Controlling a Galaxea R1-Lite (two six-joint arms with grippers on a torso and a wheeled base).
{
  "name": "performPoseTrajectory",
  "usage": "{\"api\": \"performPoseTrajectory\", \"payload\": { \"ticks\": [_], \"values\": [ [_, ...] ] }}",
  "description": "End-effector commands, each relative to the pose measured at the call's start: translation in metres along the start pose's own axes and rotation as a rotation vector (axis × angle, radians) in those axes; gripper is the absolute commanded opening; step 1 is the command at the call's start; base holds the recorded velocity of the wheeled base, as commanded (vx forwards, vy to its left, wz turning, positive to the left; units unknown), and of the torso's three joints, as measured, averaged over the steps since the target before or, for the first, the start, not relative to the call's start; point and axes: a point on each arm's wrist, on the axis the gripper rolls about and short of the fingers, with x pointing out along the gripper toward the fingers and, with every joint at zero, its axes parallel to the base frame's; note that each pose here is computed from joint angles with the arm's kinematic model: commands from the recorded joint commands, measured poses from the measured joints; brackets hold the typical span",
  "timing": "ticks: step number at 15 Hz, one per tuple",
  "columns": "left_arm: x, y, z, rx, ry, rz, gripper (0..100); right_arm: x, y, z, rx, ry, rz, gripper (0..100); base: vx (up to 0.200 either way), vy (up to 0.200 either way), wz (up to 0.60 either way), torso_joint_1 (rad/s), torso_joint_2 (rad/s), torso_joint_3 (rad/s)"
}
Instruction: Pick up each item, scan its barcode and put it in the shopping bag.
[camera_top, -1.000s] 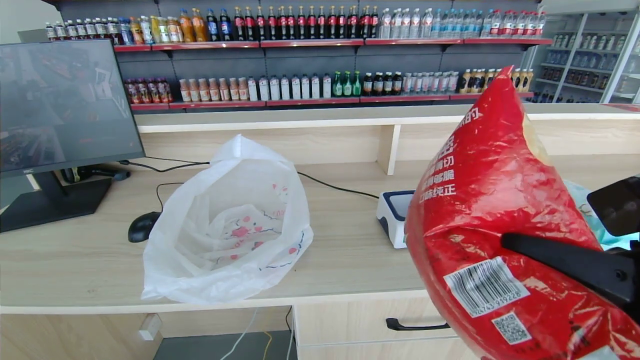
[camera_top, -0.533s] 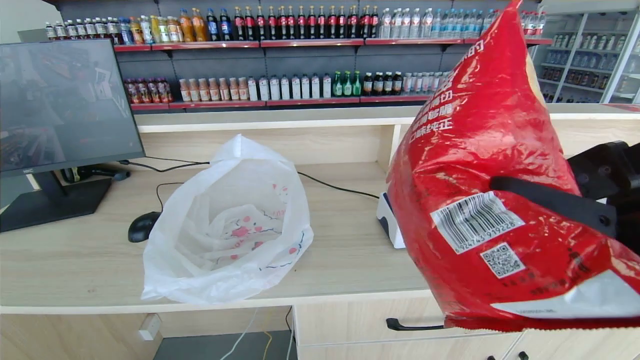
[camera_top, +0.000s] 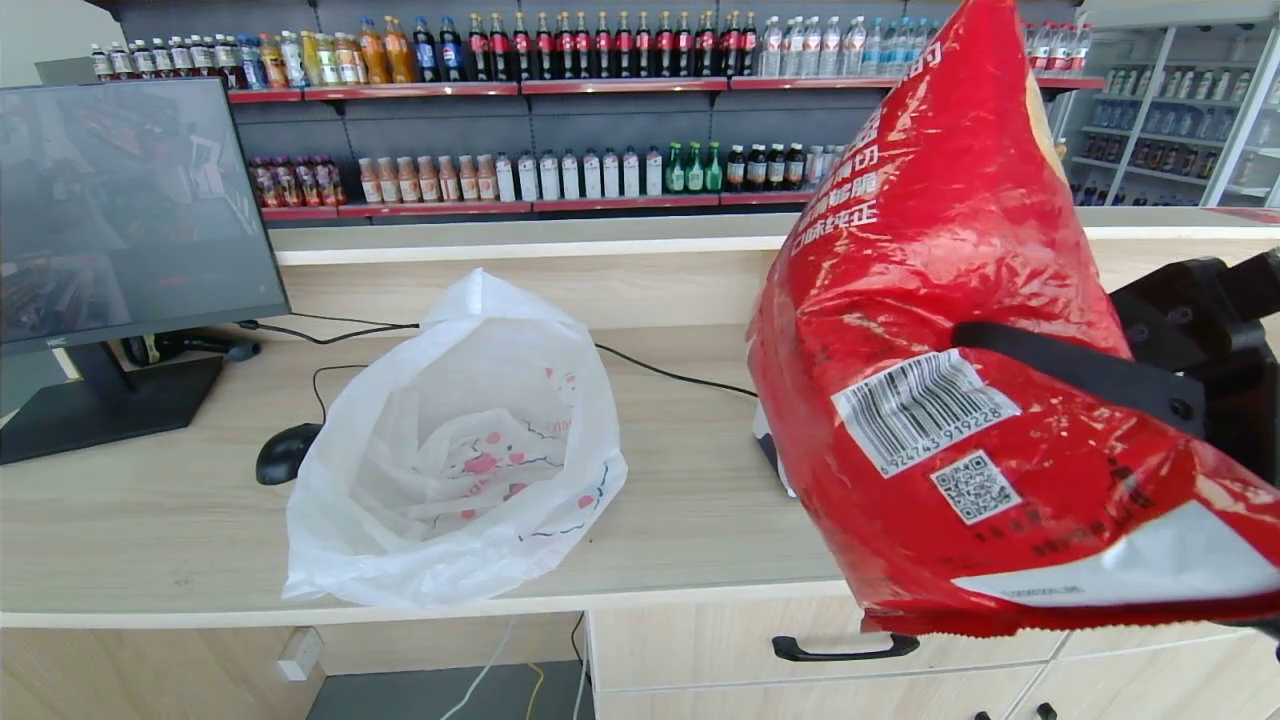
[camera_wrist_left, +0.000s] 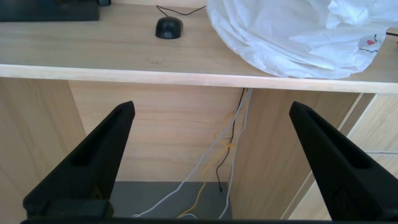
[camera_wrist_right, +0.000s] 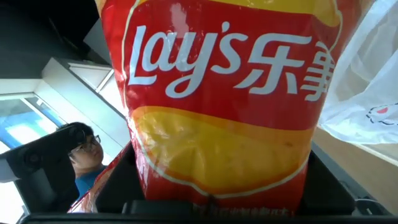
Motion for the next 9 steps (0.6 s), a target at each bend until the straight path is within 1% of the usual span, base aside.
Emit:
{"api": "performPoseTrajectory", "payload": {
  "ticks": [1,9],
  "values": [
    [0.0,0.0,0.0,0.0,0.0,0.0,100,0.0022,0.0072,-0.0061,0.005,0.026,0.034,0,0.0,0.0,0.0,0.0,0.0,0.0],
    [0.0,0.0,0.0,0.0,0.0,0.0,100,0.0062,0.005,-0.0063,0.011,0.033,0.036,0,0.0,0.0,0.0,0.0,0.0,0.0]
  ]
}}
